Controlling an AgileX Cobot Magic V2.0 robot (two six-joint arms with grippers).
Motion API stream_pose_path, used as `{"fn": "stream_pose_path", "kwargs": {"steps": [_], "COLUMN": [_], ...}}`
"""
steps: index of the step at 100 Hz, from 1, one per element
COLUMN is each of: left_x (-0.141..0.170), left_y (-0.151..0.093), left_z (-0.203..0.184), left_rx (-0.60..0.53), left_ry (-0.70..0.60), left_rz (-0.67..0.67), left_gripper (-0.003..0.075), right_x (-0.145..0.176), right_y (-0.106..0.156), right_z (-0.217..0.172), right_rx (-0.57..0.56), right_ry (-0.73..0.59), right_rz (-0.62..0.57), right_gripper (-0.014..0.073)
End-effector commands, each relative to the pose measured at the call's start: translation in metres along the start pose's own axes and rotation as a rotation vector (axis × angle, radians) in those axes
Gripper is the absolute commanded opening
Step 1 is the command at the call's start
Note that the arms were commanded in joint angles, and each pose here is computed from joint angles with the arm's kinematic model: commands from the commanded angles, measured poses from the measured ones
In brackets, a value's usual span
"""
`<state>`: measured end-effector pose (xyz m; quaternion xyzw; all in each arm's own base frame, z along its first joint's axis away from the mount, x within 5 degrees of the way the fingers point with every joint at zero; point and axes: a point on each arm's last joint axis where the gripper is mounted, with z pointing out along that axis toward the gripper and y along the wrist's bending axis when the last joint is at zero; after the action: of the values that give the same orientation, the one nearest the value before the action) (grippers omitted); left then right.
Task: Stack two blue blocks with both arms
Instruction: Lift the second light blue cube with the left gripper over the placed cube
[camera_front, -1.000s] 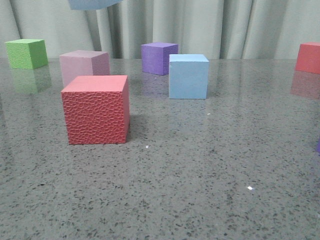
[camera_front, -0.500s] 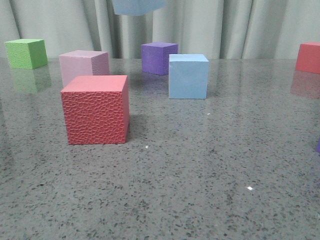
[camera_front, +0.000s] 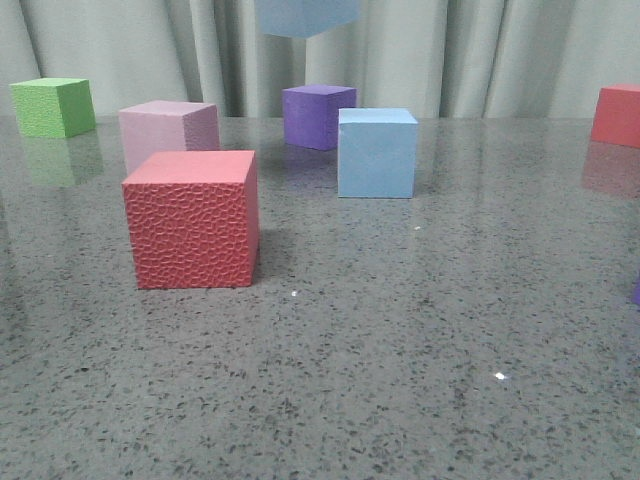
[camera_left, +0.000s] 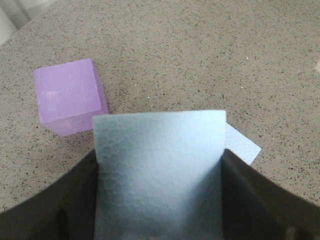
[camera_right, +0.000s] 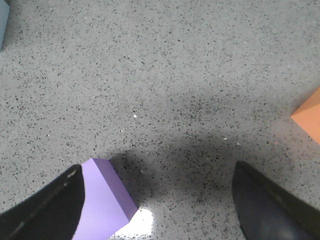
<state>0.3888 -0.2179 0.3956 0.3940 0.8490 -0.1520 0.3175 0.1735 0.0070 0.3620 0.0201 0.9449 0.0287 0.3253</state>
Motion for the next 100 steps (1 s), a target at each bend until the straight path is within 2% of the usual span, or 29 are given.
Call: {"fn": "stream_pose_path", "kwargs": {"steps": [1,38,76,100], "left_x": [-0.015,-0.017,-0.020,-0.017], "left_y": [-0.012,-0.015,-0.023,-0.027], "left_z": [-0.032,-0.033,-0.034,-0.032], "left_rx": [-0.003,0.037,0.106,0.129], "left_ry": [-0.126,-0.152,-0.195,-0.169], "left_rz": [0.021,0.007,0.203,0.311], "left_gripper": [0.0251,0.0251,0.0251,0.0251], "right_x": [-0.008,-0.008,-0.008,-0.008], "right_y": [0.000,0.000,0.000,0.000], "right_z": [-0.009,-0.009,-0.009,-0.009], "right_rx": [-0.001,-0.001,-0.001,-0.001], "right_ry": [-0.086,-0.085,-0.085,-0.085], "right_rz": [-0.003,-0.003,-0.003,-0.003], "right_gripper": [0.0600,0.0600,0.0600,0.0600]}}
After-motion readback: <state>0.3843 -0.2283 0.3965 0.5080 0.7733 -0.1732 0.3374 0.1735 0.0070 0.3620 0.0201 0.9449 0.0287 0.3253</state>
